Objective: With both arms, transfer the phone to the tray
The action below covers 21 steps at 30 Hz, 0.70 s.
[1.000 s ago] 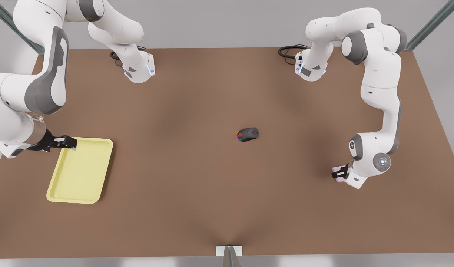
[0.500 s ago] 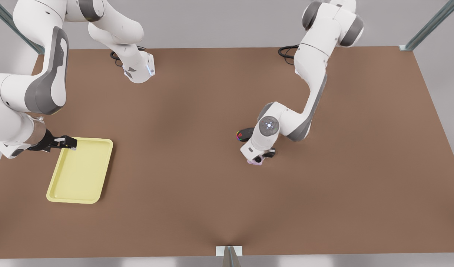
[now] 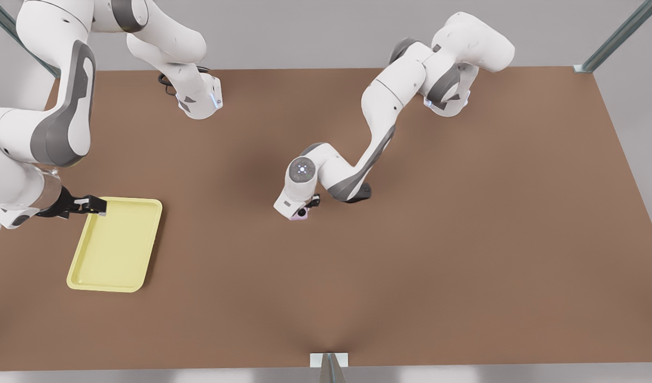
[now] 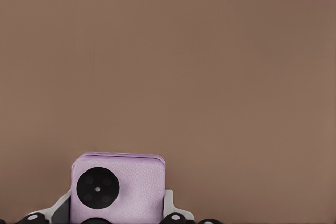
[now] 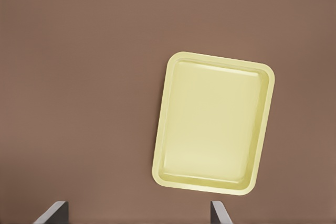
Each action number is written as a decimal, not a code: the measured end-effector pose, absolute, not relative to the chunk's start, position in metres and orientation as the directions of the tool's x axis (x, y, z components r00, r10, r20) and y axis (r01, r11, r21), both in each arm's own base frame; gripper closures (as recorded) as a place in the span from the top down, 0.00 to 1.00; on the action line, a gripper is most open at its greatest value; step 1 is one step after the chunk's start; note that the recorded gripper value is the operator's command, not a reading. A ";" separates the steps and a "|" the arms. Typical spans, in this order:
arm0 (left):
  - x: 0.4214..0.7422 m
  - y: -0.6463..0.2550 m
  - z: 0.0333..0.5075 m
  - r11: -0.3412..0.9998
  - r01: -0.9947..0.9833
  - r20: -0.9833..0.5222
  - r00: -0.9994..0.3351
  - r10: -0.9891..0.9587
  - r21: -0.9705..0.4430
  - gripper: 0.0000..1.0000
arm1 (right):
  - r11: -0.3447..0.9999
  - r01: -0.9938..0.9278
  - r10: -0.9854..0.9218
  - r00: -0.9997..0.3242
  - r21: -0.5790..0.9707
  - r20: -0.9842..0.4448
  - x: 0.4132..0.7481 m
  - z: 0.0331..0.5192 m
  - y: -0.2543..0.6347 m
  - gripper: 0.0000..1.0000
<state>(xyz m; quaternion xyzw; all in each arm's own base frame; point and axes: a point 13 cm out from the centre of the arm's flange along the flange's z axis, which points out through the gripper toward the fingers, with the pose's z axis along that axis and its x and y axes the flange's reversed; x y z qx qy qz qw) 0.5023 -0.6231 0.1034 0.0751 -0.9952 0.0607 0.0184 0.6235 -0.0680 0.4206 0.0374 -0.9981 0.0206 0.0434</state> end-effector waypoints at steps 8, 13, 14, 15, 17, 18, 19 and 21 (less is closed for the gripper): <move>0.514 -0.637 0.154 0.953 -0.226 0.039 -0.974 -0.222 -0.203 0.99 | 0.995 -0.087 -0.084 -0.993 -0.037 0.087 0.624 0.420 -0.070 1.00; 0.692 -0.189 0.410 0.858 -0.511 -0.019 -0.858 -0.513 -0.058 1.00 | 0.994 -0.107 -0.104 -0.991 -0.035 0.084 0.625 0.422 -0.059 1.00; 0.660 -0.133 0.407 0.850 -0.526 0.026 -0.850 -0.526 0.012 1.00 | 0.992 -0.119 -0.116 -0.990 -0.033 0.083 0.626 0.422 -0.052 1.00; 0.626 -0.102 0.400 0.855 -0.515 0.065 -0.853 -0.518 0.060 1.00 | 0.989 -0.147 -0.144 -0.986 -0.026 0.080 0.628 0.422 -0.033 1.00; 0.597 -0.079 0.402 0.881 -0.463 0.105 -0.875 -0.472 0.099 1.00 | 0.976 -0.216 -0.215 -0.974 -0.005 0.078 0.629 0.420 0.018 1.00; 0.592 -0.079 0.416 0.897 -0.433 0.108 -0.891 -0.441 0.091 1.00 | 0.970 -0.243 -0.243 -0.967 0.001 0.083 0.629 0.415 0.046 1.00; 0.592 -0.084 0.435 0.913 -0.401 0.103 -0.908 -0.407 0.068 1.00 | 0.962 -0.274 -0.274 -0.958 0.005 0.089 0.630 0.408 0.080 1.00; 0.586 -0.096 0.450 0.941 -0.336 0.126 -0.933 -0.338 0.040 1.00 | 0.946 -0.323 -0.322 -0.941 0.011 0.104 0.630 0.388 0.148 1.00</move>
